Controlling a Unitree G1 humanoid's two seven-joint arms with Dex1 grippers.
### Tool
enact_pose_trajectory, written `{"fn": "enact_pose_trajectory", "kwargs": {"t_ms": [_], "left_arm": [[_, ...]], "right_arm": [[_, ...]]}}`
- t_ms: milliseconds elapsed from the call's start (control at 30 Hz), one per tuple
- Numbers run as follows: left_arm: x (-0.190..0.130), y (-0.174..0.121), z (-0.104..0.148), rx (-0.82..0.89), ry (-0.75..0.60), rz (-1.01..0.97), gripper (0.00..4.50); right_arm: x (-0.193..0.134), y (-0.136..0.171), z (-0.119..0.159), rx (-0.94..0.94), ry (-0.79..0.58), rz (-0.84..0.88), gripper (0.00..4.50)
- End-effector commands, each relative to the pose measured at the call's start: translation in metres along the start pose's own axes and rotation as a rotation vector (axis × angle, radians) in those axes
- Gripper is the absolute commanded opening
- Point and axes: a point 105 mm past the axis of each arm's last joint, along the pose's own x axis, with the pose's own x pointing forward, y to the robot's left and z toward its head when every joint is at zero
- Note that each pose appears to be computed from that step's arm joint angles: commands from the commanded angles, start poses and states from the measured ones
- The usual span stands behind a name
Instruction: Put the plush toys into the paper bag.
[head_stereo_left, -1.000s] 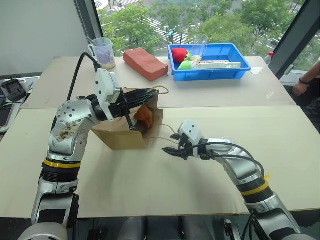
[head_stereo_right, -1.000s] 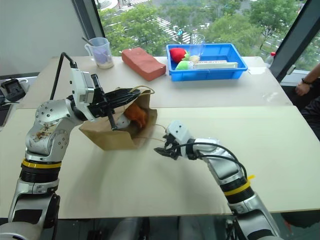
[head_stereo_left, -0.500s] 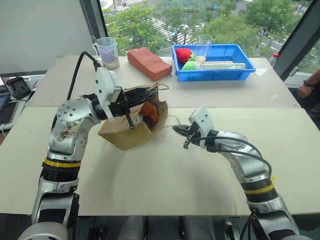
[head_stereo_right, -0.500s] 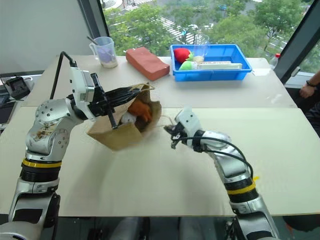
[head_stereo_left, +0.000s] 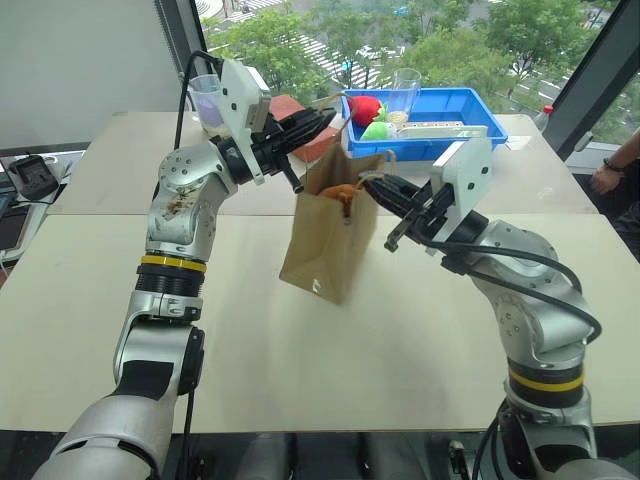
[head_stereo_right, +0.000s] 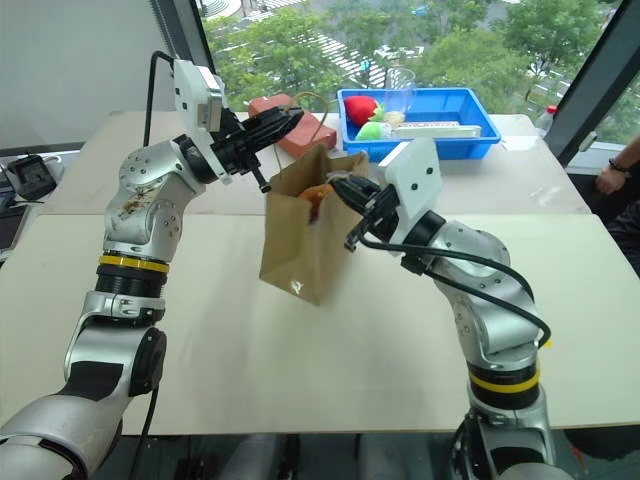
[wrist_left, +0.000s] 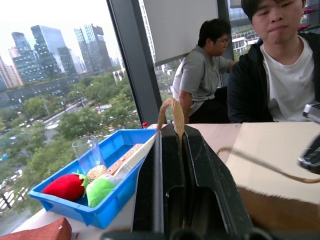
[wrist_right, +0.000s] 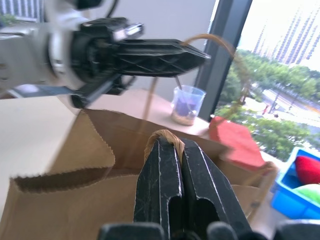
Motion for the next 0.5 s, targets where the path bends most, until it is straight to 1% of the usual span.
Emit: {"fn": "enact_pose_trajectory", "kwargs": {"t_ms": [33,100,200,367,500], "left_arm": [[-0.003,0.001,0.005,0.02,0.012,-0.053,0.0],[-0.008,0.0,-0.002,0.016,0.053,-0.082,0.0],[-0.012,0.001,-0.011,0.004,0.093,-0.09,0.0],[-0.012,0.001,-0.016,0.002,0.109,-0.096,0.0],[-0.017,0.005,-0.017,0.007,0.131,-0.081,0.0]], "right_arm": [[-0.002,0.019,0.005,0.023,0.037,0.08,0.02],[-0.001,0.03,-0.002,0.061,0.074,0.129,0.02],[0.004,0.036,-0.005,0.092,0.083,0.155,0.02],[0.022,0.033,0.001,0.117,0.046,0.173,0.02],[0.034,0.024,-0.003,0.105,0.051,0.151,0.02]]}}
